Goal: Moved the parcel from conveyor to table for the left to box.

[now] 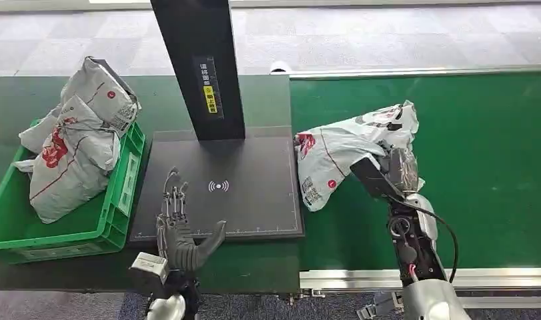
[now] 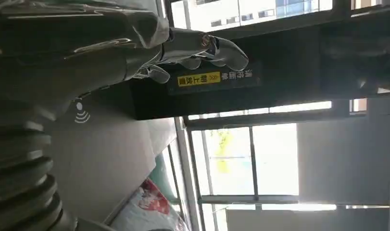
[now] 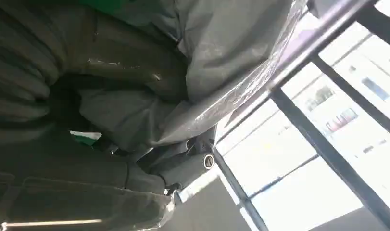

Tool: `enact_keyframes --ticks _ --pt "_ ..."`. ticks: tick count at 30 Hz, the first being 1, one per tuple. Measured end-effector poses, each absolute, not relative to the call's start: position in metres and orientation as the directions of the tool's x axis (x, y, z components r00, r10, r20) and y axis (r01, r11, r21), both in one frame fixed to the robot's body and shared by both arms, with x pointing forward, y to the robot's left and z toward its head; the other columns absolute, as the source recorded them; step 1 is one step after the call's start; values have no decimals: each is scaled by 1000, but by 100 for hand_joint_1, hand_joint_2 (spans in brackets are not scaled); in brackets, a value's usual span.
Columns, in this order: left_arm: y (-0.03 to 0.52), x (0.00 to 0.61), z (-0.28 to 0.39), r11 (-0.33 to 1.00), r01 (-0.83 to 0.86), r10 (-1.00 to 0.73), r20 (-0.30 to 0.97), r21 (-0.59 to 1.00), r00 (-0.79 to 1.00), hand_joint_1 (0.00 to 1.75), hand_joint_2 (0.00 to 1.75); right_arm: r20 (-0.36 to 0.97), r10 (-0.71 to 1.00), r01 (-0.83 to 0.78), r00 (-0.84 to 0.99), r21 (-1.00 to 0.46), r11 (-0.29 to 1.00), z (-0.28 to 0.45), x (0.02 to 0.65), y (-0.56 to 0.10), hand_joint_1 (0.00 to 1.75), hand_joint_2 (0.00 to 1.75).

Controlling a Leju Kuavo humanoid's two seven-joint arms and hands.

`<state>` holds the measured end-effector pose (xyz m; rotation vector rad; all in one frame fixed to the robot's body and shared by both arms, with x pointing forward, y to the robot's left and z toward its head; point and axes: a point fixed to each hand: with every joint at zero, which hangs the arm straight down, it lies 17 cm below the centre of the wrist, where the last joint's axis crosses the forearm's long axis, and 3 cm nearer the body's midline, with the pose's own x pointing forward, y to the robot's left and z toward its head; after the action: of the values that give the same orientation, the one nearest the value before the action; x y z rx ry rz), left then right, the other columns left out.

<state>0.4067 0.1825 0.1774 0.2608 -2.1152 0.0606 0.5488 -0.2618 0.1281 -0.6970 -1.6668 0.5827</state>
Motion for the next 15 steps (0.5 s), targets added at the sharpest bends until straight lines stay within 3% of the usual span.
enact_keyframes --ticks 7,10,15 --pt "196 403 188 963 -261 -201 825 68 -528 0 175 611 702 458 -366 -538 708 247 458 -279 175 175" --pt "199 402 194 958 -279 -216 815 69 -537 0 175 606 675 466 -421 -494 734 266 434 -269 175 175" --pt "208 402 202 947 -316 -222 809 48 -544 0 175 636 573 314 -516 -482 818 273 428 -207 175 175"
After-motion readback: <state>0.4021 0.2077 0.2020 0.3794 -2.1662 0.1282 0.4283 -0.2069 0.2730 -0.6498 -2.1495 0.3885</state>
